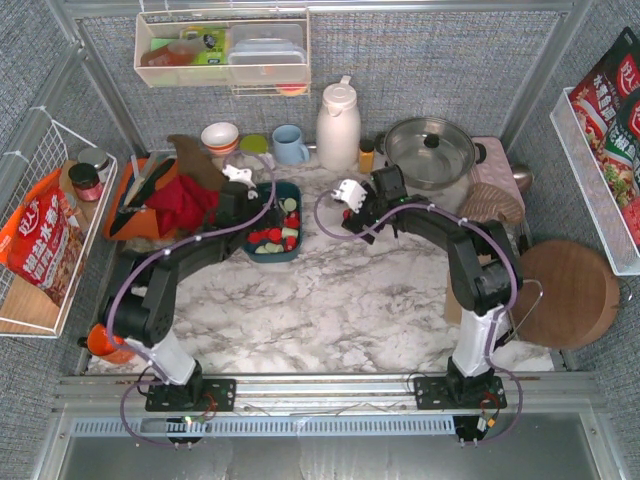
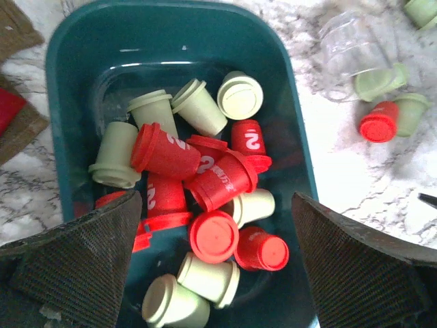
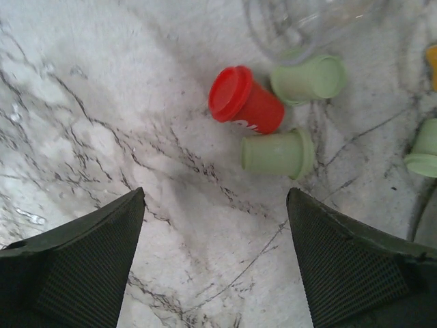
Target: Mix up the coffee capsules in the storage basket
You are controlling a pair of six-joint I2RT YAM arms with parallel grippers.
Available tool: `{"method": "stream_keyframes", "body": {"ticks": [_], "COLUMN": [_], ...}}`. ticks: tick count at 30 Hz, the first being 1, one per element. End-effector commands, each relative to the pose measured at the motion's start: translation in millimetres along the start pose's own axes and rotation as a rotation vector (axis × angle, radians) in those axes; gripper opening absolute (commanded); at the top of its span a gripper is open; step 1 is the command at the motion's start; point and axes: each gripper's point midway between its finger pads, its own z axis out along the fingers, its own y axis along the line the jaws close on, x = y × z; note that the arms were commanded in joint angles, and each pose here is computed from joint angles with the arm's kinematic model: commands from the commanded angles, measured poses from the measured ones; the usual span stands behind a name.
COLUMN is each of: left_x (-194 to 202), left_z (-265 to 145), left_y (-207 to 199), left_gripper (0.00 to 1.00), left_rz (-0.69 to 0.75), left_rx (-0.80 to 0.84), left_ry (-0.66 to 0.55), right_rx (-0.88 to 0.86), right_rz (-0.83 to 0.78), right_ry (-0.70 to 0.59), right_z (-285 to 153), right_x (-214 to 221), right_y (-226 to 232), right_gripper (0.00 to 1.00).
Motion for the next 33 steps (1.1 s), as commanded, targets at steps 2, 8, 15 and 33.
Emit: {"method": "stream_keyframes", "body": {"ticks": [2, 8, 15, 33], "left_x": [-31, -53, -53, -49], "left_z": [-35, -62, -63, -56], "left_y": [-14, -21, -27, -33], "left_gripper": [0.99, 0.99, 0.99, 0.99], "left_rz": [0.022, 0.03, 0.039, 0.041], "left_rx": [0.038, 0.034, 0.059, 0.092], "left_ry": [-0.161, -0.261, -0.263, -0.249], "right_rx": [-0.098, -0.062, -0.084, -0.054], "right_rz": [-0.156, -0.169, -0.164, -0.147], "right_ry": [0.158, 0.187, 0.215, 0.159], "right_z": [9, 25, 40, 44], "right_x": [27, 27, 36, 35], "right_y": [1, -17, -20, -30], "right_gripper": [0.87, 0.85, 0.82, 0.43]}}
